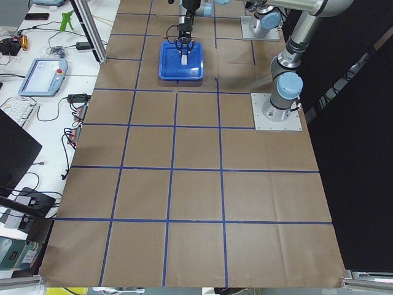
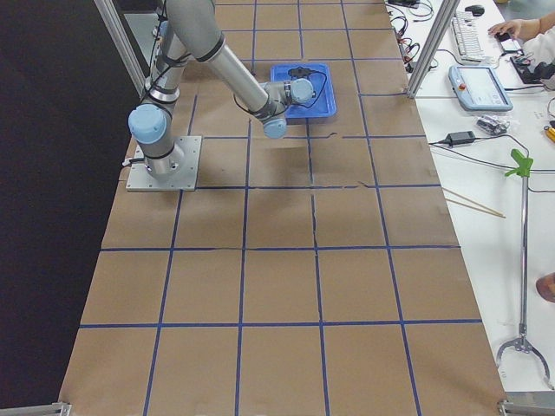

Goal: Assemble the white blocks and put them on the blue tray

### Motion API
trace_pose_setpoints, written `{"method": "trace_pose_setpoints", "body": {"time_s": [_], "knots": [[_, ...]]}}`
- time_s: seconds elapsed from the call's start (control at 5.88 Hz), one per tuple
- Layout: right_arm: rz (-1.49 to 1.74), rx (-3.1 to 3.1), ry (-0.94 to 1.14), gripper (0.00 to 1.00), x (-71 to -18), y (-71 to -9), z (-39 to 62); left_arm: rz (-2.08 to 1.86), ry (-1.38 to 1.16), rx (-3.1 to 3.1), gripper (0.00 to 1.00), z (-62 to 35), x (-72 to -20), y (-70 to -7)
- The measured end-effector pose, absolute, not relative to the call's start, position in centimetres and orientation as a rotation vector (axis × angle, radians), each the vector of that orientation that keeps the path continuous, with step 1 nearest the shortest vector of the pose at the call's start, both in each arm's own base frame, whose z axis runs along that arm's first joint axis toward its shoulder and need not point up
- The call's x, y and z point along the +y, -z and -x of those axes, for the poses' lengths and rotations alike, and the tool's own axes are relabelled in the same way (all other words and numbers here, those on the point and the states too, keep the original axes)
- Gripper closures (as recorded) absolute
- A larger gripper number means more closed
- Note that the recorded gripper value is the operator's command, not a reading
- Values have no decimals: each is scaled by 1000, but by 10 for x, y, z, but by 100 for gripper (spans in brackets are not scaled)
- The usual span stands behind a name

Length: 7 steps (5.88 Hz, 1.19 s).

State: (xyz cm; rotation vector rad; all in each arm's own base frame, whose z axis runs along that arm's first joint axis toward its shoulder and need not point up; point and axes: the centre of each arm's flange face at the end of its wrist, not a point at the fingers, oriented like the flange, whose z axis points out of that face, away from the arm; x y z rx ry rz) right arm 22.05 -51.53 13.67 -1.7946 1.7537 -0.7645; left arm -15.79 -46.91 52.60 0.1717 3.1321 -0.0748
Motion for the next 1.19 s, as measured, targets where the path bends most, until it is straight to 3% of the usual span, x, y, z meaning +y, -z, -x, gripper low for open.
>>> {"method": "trace_pose_setpoints", "body": {"time_s": [0.51,1.02,1.19], "knots": [[1750,1785,747,40,-515,-136,-221,-171,65,3134,0,157,-468,-526],[1746,1788,745,35,-515,-136,-221,-176,67,3131,0,156,-468,-526],[1746,1788,746,11,-515,-137,-221,-174,68,3130,0,156,-468,-526]]}}
